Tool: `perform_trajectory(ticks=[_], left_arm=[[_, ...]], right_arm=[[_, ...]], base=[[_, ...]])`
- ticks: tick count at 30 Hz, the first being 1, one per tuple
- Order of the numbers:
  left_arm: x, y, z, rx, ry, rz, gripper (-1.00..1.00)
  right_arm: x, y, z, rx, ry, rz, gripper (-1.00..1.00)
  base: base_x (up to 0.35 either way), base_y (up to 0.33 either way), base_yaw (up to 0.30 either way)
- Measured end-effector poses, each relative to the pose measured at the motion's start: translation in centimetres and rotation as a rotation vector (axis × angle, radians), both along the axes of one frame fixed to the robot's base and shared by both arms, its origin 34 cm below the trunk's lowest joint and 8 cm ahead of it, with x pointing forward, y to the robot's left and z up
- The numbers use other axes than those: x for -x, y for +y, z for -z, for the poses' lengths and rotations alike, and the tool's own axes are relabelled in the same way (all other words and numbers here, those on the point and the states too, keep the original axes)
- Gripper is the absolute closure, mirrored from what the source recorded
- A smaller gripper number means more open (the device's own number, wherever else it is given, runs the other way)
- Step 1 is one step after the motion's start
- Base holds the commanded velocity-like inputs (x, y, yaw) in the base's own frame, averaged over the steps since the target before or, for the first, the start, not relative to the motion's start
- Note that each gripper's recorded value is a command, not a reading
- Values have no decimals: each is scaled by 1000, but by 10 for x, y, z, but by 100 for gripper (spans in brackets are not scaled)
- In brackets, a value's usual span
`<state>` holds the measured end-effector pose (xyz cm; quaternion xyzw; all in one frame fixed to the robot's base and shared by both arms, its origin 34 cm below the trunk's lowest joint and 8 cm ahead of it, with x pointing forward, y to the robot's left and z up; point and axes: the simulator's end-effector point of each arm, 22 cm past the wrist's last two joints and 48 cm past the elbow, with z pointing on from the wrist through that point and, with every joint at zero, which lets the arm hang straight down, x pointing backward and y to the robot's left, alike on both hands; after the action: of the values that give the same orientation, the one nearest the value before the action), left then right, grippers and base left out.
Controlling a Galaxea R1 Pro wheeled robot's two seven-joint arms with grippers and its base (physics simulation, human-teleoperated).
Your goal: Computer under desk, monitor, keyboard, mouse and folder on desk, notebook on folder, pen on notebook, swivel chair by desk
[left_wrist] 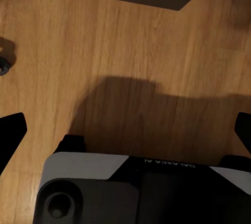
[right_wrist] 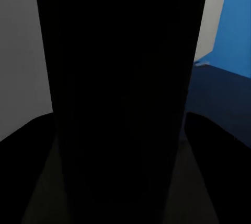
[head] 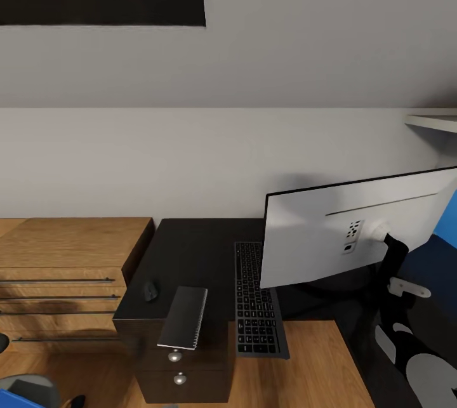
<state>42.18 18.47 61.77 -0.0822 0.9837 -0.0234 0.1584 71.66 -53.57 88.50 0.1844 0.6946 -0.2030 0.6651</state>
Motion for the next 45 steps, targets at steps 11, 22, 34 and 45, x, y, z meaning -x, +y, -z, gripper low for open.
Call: perform_trajectory(ticks=[11,22,34,45], left_arm=[[0,0,0,0,-1,0,-100],[0,0,0,1,0,0,-100],[7,1,5,-4,18,3,-100],[19,6,14,-18,48,5,-100]], right_arm=[[0,0,0,3,2,-2,100],[0,0,0,3,2,-2,100],[0,-1,-1,7,1,-4,100],[0,-1,0,2,-2,1,100]], base=[[0,0,0],[0,0,0],[0,0,0],[-165,0,0]])
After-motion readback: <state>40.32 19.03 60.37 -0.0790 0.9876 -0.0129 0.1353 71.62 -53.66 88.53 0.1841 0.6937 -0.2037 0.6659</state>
